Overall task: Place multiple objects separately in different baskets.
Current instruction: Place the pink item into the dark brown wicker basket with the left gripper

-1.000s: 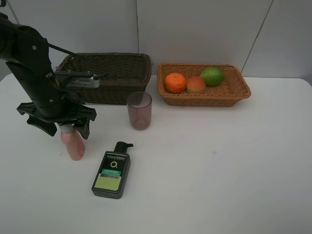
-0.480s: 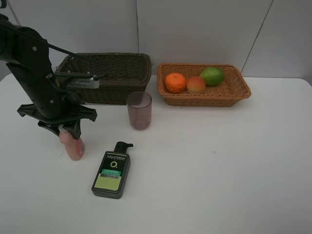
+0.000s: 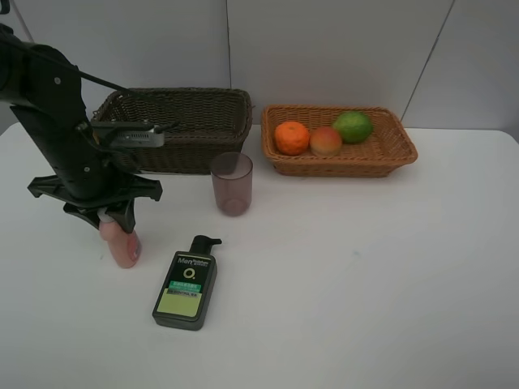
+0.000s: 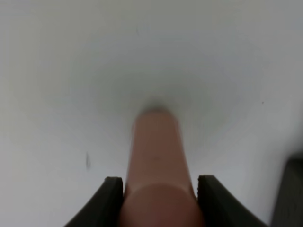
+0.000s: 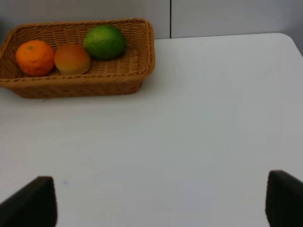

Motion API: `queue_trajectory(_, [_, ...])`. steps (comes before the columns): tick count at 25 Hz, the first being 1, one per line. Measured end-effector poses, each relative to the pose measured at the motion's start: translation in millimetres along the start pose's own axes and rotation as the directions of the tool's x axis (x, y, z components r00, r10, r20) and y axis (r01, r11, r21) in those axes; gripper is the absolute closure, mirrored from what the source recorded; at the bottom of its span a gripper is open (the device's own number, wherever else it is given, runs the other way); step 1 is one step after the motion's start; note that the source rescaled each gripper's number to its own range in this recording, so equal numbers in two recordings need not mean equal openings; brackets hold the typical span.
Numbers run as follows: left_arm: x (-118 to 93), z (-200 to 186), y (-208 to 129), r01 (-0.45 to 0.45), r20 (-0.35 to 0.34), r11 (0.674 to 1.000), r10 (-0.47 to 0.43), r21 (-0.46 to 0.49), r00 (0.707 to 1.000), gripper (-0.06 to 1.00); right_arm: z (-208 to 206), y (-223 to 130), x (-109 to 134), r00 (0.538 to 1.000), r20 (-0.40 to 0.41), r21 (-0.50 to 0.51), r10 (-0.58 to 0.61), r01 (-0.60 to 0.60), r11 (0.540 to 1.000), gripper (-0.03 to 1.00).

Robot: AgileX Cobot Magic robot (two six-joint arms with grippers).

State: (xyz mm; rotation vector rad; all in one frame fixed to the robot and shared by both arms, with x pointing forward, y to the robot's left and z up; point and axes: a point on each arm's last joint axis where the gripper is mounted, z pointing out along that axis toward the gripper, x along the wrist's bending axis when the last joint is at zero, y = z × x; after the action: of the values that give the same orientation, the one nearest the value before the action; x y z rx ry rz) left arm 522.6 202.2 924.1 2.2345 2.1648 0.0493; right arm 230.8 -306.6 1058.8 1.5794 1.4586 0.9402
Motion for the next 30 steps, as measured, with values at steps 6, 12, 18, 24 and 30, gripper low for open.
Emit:
queue_trajectory(6, [0, 0, 0, 0.001, 0.0, 1.0, -0.001, 0.0, 1.0, 0.5, 0, 0, 0, 1.0, 0.001, 0.0, -0.001, 0.001, 1.0, 0.11])
queue_trajectory(12, [1, 0, -2, 0.001, -0.005, 1.0, -0.001, 0.014, 1.0, 0.5, 0, 0, 0, 1.0, 0.001, 0.0, -0.001, 0.001, 1.0, 0.11])
queue_trajectory(18, [1, -16, -2, 0.002, 0.004, 1.0, -0.002, -0.014, 1.0, 0.5, 0, 0, 0, 1.0, 0.001, 0.0, -0.001, 0.001, 1.0, 0.11])
queue_trajectory(24, [-2, -62, 11, 0.001, 0.027, 0.994, 0.002, -0.112, 1.0, 0.5, 0, 0, 0, 1.0, 0.001, 0.0, -0.001, 0.001, 1.0, 0.11])
queue_trajectory(30, [-3, -96, 31, -0.025, 0.005, 0.974, 0.027, -0.223, 1.0, 0.5, 0, 0, 0, 1.0, 0.001, 0.0, -0.001, 0.001, 1.0, 0.11])
